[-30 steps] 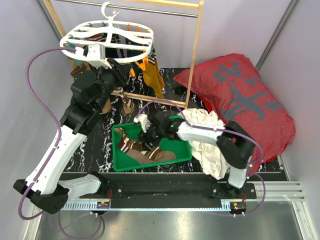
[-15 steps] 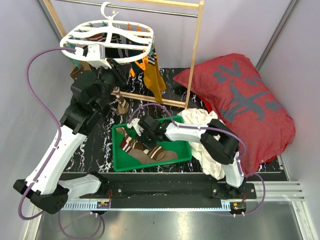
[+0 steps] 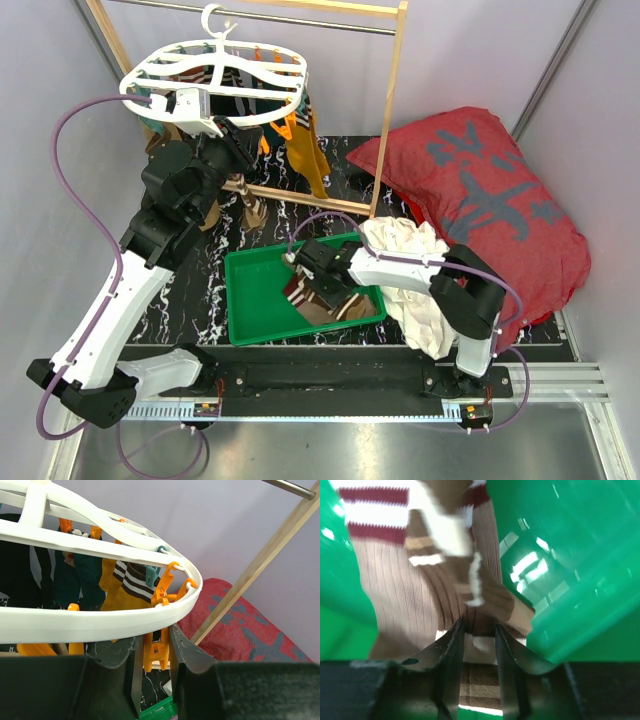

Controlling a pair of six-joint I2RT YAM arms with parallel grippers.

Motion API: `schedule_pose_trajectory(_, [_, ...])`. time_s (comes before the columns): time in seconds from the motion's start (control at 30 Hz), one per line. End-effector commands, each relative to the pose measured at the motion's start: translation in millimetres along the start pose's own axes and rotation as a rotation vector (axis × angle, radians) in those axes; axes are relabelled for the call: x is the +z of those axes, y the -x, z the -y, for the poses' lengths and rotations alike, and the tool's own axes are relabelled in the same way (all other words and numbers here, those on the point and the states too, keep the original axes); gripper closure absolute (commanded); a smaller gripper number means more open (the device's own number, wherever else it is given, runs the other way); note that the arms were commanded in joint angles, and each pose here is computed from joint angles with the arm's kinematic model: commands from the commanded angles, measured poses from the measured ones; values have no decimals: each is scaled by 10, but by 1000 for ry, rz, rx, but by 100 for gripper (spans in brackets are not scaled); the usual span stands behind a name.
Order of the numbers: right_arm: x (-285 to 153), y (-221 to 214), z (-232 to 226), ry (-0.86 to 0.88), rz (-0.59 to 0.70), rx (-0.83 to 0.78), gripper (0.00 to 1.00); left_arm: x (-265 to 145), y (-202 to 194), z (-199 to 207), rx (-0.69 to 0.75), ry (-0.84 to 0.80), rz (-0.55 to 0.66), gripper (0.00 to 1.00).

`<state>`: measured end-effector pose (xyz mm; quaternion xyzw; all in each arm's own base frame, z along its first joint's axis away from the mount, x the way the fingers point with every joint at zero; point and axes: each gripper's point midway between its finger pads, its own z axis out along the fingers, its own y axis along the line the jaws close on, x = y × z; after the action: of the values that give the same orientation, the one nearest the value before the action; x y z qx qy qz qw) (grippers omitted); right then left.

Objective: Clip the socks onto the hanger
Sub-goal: Pick up the sock from the bin.

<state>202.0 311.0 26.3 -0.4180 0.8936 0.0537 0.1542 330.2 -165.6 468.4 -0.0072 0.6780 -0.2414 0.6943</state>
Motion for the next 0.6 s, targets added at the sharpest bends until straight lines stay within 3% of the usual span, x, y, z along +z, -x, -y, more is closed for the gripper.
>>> schedule_pose_trajectory(0.0, [-474,0,148,-75,7,42,60,-53,165,-14,12,11,53,88])
schedule_pose_trajectory(0.13, [-721,472,110,-43,147,35,45,-56,176,-15,13,12,55,89])
schedule_pose_trajectory(0.23, [-717,796,159,-27,204,63,40,-56,171,-22,14,16,53,89])
schedule_pose_trajectory(0.57, [-455,1520,394,-139,296,66,43,-43,139,-25,10,18,43,89])
